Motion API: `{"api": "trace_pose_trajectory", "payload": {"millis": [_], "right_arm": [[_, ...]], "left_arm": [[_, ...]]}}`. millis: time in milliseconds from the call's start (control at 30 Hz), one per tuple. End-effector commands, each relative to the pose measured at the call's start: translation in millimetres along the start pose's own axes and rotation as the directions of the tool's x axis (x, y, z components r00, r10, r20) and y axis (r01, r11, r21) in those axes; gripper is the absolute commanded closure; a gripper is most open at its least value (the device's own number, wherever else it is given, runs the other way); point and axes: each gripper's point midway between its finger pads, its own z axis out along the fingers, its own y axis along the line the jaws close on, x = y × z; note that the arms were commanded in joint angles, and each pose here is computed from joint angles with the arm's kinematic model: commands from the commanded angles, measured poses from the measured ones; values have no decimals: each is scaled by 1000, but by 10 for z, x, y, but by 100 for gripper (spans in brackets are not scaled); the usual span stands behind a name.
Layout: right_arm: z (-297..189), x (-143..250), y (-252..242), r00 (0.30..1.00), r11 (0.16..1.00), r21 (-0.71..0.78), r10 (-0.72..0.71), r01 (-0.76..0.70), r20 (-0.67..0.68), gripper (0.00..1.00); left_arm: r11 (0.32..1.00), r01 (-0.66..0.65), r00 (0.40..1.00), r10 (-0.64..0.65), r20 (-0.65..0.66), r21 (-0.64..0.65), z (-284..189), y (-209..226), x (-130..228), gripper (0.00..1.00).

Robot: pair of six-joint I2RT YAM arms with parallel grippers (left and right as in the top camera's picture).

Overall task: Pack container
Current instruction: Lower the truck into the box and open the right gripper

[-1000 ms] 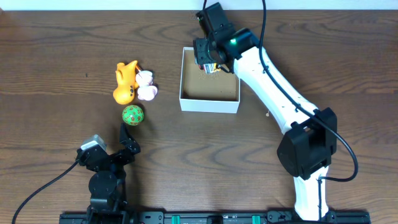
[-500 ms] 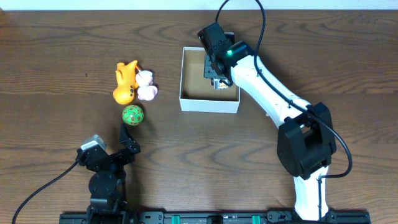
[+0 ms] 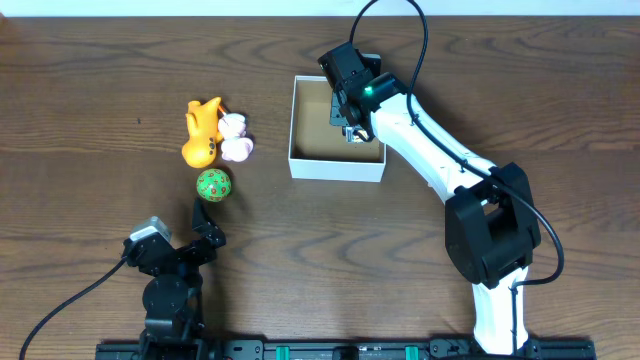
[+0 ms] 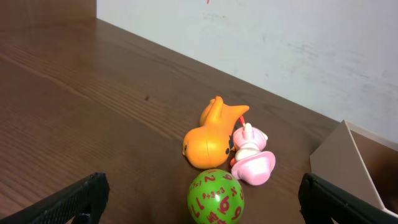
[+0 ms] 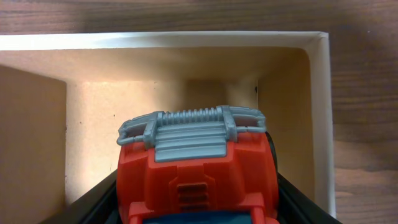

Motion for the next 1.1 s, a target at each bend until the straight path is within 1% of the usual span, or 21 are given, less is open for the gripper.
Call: {"api": "trace_pose_trajectory", "payload": {"millis": [0,367,433,567,600,800,933,1067], "right_arm": [[107,-11,-138,1000,998,55,12,-13,9,73],[155,-52,-192,1000,998,59,27,-28,13,66],[155,-57,-189,1000,998,58,27,-28,15,61],[156,-83,-176,999,998,51,31,-32,24,44],[156,-90,-171,999,998,49,32,-33,27,42],[157,-113,-146,999,999,38,36,-37,35,39],[157,-134,-127,998,999,29,39,-41,43,34],[156,-155,-113,998,999,23,42,-43,51,32]], "left_arm": [[999,-31,999,31,-32,-18,29,60,140,2],[999,-31,999,31,-31,-19,29,62,140,2],[999,-31,999,31,-32,-19,29,61,140,2],[999,-31,999,31,-32,-19,29,61,140,2],[999,-31,999,31,-32,-19,29,61,140,2],[999,-31,999,31,-32,-19,29,61,140,2],[999,-31,999,31,-32,-18,29,60,140,2],[999,-31,999,31,-32,-19,29,61,140,2]]}}
